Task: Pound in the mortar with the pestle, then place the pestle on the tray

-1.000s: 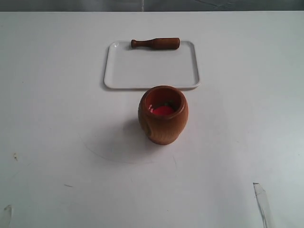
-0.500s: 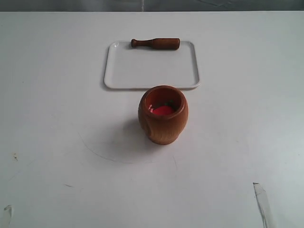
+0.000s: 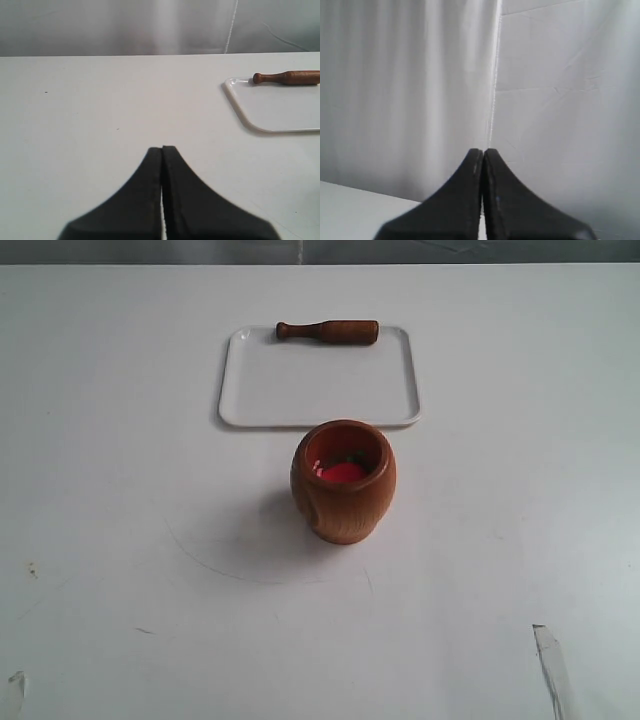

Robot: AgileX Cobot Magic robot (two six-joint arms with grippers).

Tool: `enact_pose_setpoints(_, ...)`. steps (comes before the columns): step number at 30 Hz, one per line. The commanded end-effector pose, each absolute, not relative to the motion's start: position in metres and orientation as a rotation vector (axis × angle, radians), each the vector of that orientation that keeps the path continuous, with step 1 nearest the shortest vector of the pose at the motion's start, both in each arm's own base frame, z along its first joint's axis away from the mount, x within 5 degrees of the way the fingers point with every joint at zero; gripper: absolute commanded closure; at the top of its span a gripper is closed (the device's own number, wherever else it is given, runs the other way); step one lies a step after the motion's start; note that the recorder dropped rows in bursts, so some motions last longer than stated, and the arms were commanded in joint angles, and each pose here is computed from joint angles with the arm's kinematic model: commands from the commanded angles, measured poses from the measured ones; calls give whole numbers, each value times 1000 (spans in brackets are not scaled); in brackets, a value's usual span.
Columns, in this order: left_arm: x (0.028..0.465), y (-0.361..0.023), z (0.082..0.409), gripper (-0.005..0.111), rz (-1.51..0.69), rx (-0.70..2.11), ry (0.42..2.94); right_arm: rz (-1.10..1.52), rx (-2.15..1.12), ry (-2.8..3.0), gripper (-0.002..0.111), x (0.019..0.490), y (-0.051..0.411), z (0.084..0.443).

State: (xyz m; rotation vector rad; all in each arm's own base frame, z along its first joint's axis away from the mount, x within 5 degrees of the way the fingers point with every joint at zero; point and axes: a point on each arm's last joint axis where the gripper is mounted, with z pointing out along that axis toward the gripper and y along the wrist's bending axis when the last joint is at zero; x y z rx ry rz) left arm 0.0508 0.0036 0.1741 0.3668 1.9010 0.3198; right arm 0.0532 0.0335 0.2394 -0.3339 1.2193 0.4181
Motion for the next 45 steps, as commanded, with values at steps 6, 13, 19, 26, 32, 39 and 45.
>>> enact_pose_setpoints(6,51,3,174,107,302,361,1897,339,-251,1461,108,55,22,215)
enact_pose_setpoints(13,51,3,174,107,302,361,1897,692,160,1710,108,55,22,198)
enact_pose_setpoints(19,51,3,174,107,302,361,1897,555,38,1711,108,56,20,197)
enact_pose_setpoints(26,51,3,174,107,302,361,1897,293,-242,1725,108,56,19,192)
enact_pose_setpoints(32,51,3,174,107,302,361,1897,268,-271,1783,108,55,18,186)
enact_pose_setpoints(39,51,3,174,107,302,361,1897,137,-81,1822,108,53,6,183)
enact_pose_setpoints(45,51,3,174,107,302,361,1897,120,-64,1823,108,53,5,183)
